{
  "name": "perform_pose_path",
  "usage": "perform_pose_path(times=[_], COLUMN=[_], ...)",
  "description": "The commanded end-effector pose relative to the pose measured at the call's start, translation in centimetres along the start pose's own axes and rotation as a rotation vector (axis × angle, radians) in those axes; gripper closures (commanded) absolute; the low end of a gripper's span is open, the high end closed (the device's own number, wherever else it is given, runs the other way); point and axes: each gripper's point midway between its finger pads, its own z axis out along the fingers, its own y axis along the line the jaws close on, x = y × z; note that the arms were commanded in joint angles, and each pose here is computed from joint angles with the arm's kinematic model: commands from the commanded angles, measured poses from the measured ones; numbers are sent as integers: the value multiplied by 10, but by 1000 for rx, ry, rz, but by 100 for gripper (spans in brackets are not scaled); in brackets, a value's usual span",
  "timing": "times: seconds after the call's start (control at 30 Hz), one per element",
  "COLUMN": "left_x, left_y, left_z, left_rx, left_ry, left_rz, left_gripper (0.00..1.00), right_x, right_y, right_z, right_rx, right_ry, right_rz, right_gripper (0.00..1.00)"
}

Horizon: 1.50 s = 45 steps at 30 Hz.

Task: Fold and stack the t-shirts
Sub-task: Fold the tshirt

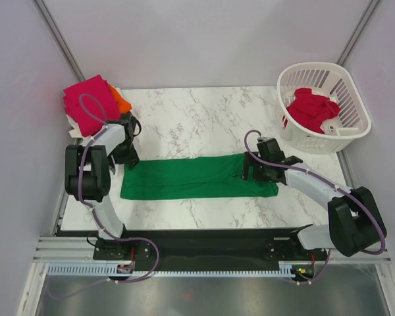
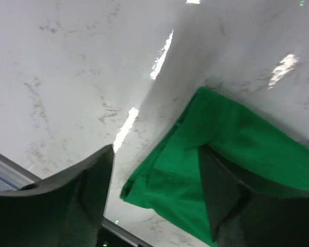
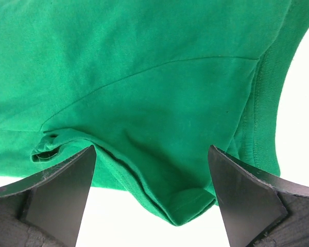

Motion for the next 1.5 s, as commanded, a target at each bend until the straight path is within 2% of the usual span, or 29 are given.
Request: perform_pose_path(times=[0.0, 0.13, 0.2, 0.3, 0.37, 0.5, 0.7, 0.8, 0.83, 0.87, 0.9, 0.93, 1.07, 1.1, 1.13, 1.17, 1.2, 1.27, 1.3, 1.33, 1.37, 1.4, 1.43, 1.47], left_x=[-19, -21, -10, 12, 32, 58, 98, 95, 94, 93, 93, 95, 99, 105, 109, 114, 126, 144, 157, 164, 171, 188, 197, 203], left_y=[27, 28, 14, 5, 6, -27, -32, -37, -38, -39, -39, -41, -54, -59, -62, -67, -75, -89, -100, -108, -115, -130, -139, -150], left_z=[-24, -63, -70, -67, -47, -38, 11, 13, 15, 15, 16, 18, 6, 1, -5, -13, -19, -30, -39, -45, -49, -60, -64, -71], left_rx=[-80, 23, 114, 162, 143, 304, 256, 265, 261, 261, 260, 264, 315, 329, 345, 374, 393, 443, 463, 476, 484, 510, 521, 542], left_ry=[-85, -173, -160, -150, -124, -29, 69, 69, 72, 73, 76, 86, 77, 75, 74, 69, 82, 119, 129, 128, 129, 152, 162, 162], left_rz=[-69, -107, -102, -120, -150, -196, -229, -223, -213, -205, -201, -196, -150, -132, -122, -115, -103, -89, -77, -64, -49, -24, -11, 6], left_gripper=[18, 16, 16, 15, 12, 13, 22, 35, 42, 70, 82, 97, 98, 98, 98, 98, 98, 98, 98, 98, 98, 98, 98, 98], right_x=[-9, -9, -9, -6, -1, 13, 19, 9, -7, -5, -8, -30, -62, -96, -109, -105, -149, -161, -209, -223, -218, -264, -247, -255], right_y=[-2, -4, -7, -11, -13, -27, -32, -25, -16, -16, -14, -2, 18, 44, 57, 59, 83, 97, 123, 140, 147, 180, 201, 218], right_z=[1, 2, 4, 9, 13, 23, 37, 47, 49, 59, 63, 66, 107, 111, 119, 144, 141, 170, 162, 165, 193, 175, 195, 191], right_rx=[17, 30, 49, 69, 83, 141, 178, 175, 158, 169, 174, 154, 154, 84, 58, 74, 30, 12, -58, -127, -164, -283, -426, -533], right_ry=[-44, -43, -41, -29, -9, 29, 61, 69, 51, 81, 94, 63, 66, 24, 17, 58, -4, 12, -83, -96, -71, -183, -117, -139], right_rz=[-10, -12, -8, -1, 0, 2, 5, 12, 13, 11, 14, 19, 69, 83, 101, 100, 105, 103, 104, 92, 52, 25, -15, -42], right_gripper=[2, 2, 2, 2, 2, 2, 2, 4, 5, 5, 5, 5, 5, 5, 5, 6, 6, 5, 5, 4, 3, 2, 2, 2])
